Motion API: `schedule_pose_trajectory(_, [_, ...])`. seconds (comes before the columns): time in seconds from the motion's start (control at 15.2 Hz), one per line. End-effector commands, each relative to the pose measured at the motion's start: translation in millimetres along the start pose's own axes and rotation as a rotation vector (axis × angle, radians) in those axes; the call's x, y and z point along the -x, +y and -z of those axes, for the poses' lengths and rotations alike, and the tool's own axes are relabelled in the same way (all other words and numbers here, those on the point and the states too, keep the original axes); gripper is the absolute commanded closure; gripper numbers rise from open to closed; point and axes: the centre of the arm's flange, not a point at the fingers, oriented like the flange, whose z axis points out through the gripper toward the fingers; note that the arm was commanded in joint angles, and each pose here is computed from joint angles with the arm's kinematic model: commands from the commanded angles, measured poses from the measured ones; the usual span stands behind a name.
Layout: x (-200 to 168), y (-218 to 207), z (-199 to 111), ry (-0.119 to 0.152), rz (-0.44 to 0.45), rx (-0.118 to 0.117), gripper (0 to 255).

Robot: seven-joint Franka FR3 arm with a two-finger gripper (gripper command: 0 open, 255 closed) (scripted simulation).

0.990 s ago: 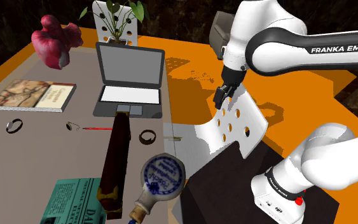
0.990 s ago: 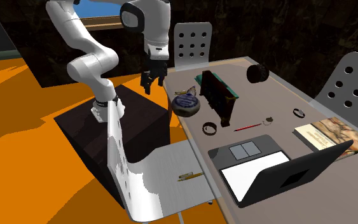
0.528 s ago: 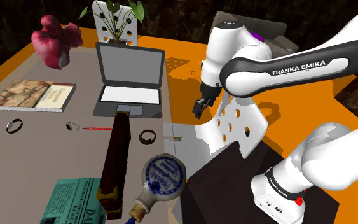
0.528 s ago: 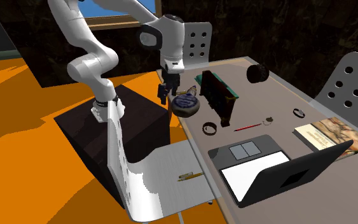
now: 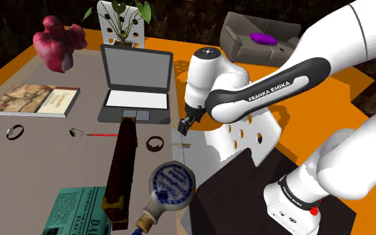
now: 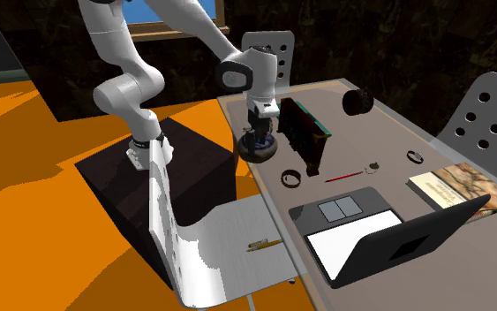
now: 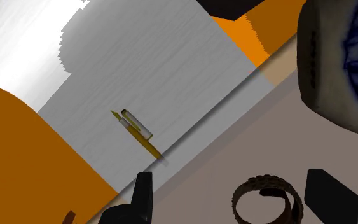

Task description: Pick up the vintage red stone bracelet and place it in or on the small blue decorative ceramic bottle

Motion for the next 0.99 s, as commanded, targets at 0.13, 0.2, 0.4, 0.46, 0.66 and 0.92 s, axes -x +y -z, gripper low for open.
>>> schedule_pose_trajectory(0.13, [-25, -32, -31, 0.030, 0.013, 0.000, 0])
schedule_pose_trajectory(0.2, [-31, -39, -38, 0.037, 0.017, 0.000, 0])
schedule_pose_trajectory(0.4, [-50, -63, -61, 0.059, 0.027, 0.002, 0])
schedule_pose_trajectory(0.46, [-57, -71, -69, 0.066, 0.030, 0.002, 0])
schedule_pose_trajectory(0.66, [-76, -95, -91, 0.088, 0.041, 0.003, 0])
schedule_pose_trajectory(0.92, [-91, -113, -112, 0.104, 0.048, 0.004, 0])
